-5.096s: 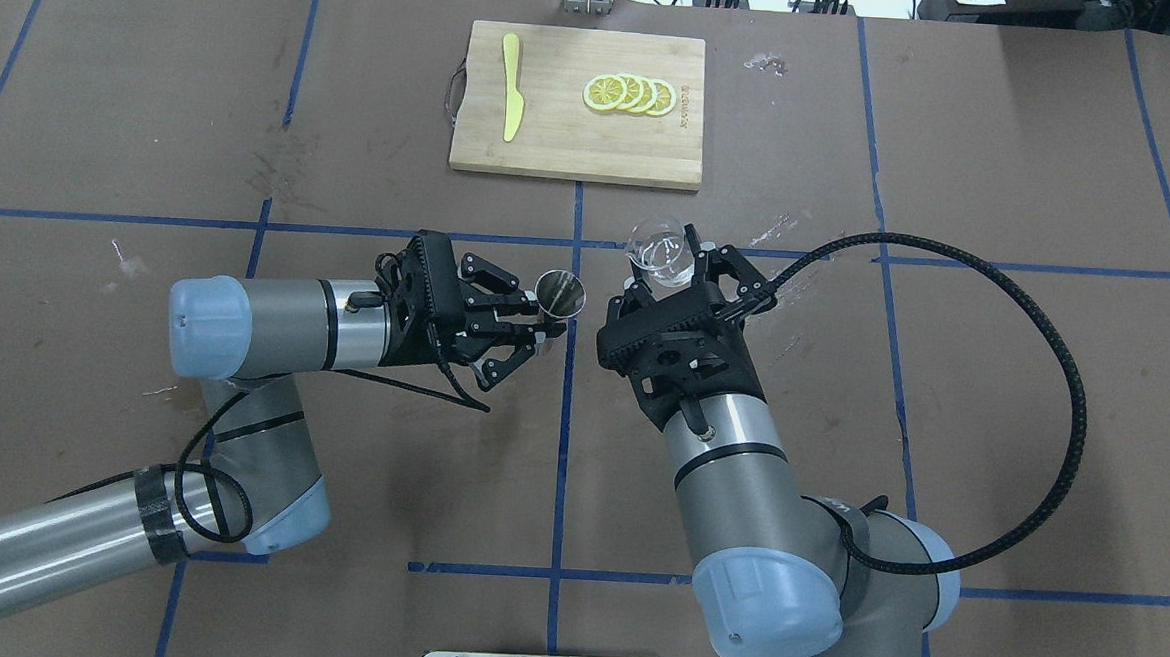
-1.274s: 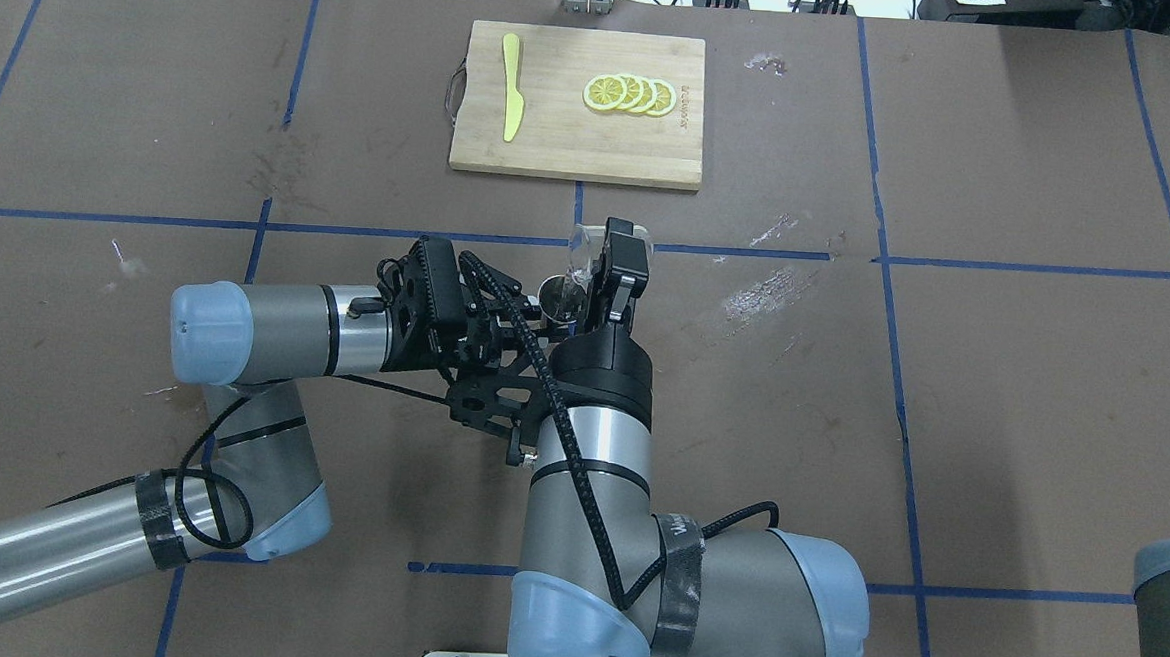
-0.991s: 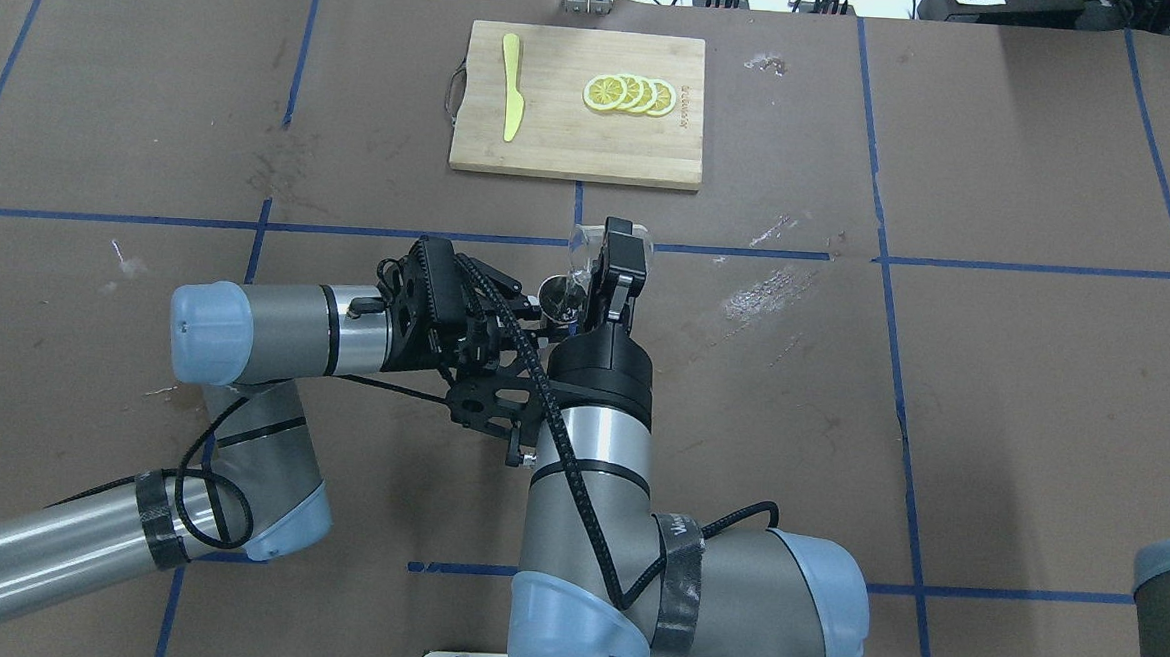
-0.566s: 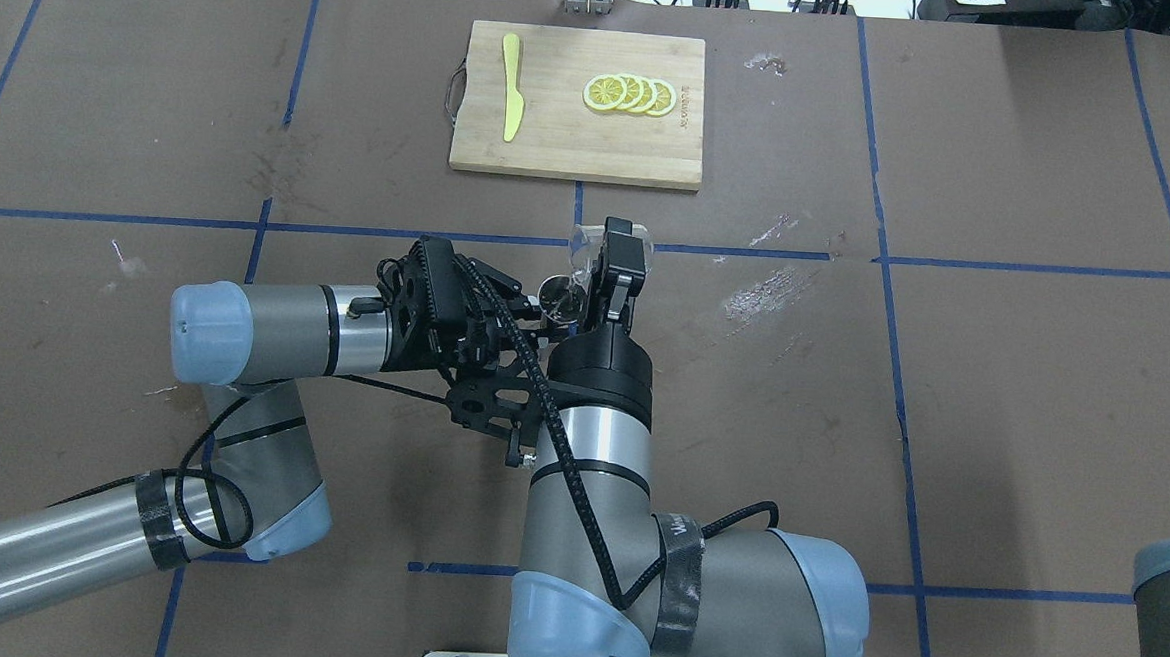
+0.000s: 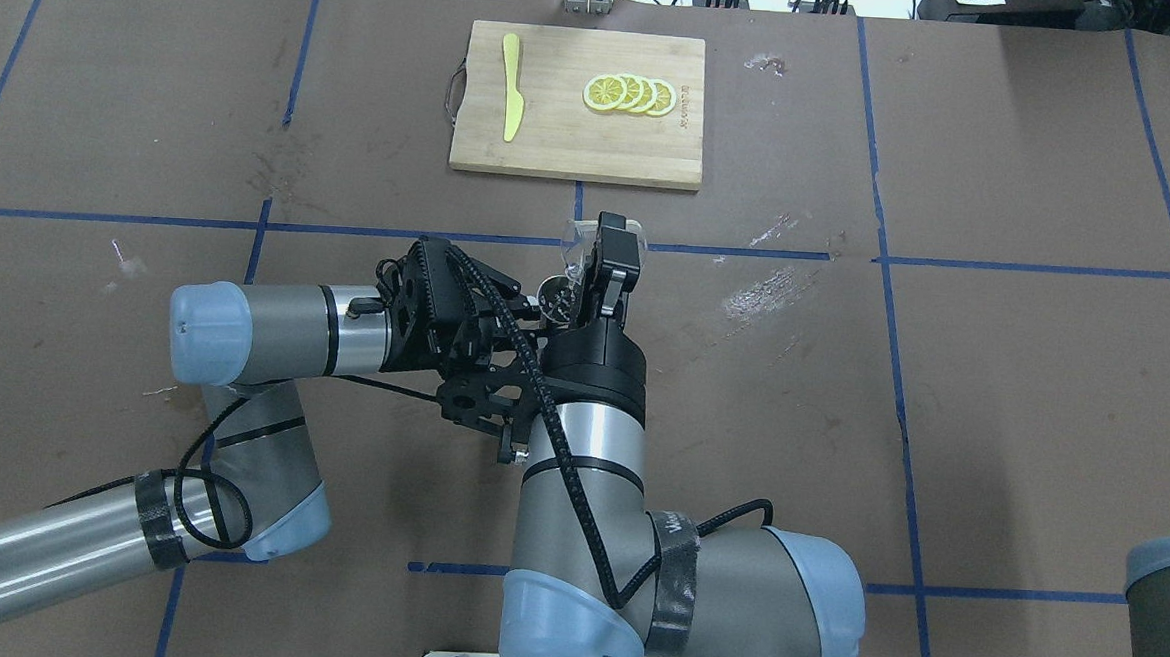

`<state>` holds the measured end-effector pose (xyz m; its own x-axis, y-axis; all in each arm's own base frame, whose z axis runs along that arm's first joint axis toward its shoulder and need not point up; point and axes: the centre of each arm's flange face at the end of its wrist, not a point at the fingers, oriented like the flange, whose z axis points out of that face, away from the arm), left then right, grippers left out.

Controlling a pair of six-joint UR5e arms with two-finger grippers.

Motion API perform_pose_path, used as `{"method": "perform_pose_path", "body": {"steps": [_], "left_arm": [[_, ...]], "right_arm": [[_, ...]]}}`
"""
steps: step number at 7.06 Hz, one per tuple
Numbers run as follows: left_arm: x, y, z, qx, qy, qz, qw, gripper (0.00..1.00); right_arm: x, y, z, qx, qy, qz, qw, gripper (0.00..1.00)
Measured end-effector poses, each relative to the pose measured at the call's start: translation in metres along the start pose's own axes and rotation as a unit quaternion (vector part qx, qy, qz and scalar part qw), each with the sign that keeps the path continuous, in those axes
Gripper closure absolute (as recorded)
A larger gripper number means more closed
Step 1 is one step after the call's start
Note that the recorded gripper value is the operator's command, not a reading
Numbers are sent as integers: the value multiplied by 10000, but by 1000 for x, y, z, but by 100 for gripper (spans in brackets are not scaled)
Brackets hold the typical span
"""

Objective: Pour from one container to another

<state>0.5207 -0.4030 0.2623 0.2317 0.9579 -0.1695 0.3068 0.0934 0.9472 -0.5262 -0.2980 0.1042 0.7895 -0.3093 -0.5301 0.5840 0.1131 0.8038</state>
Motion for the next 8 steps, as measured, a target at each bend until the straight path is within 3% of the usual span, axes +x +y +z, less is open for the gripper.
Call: {"method": "perform_pose_path", "body": {"steps": [3,5,6,7,8], "left_arm": [[1,0,0,12,8,1,10000,100],[1,0,-1,23,11,1,10000,100],[1,0,-1,29,13,-1,10000,100],[1,1,-2,29,11,-4,10000,100],[0,2,-4,25,8,-10,10000,100]], "right_arm": [[19,-7,-1,218,-128,674,9974,100],[34,-5,9,364,-340,1444,9883,100],[40,1,17,379,-552,2087,9757,100],[45,13,27,348,-844,2929,9518,100],[49,31,36,280,-1111,3683,9226,100]]}}
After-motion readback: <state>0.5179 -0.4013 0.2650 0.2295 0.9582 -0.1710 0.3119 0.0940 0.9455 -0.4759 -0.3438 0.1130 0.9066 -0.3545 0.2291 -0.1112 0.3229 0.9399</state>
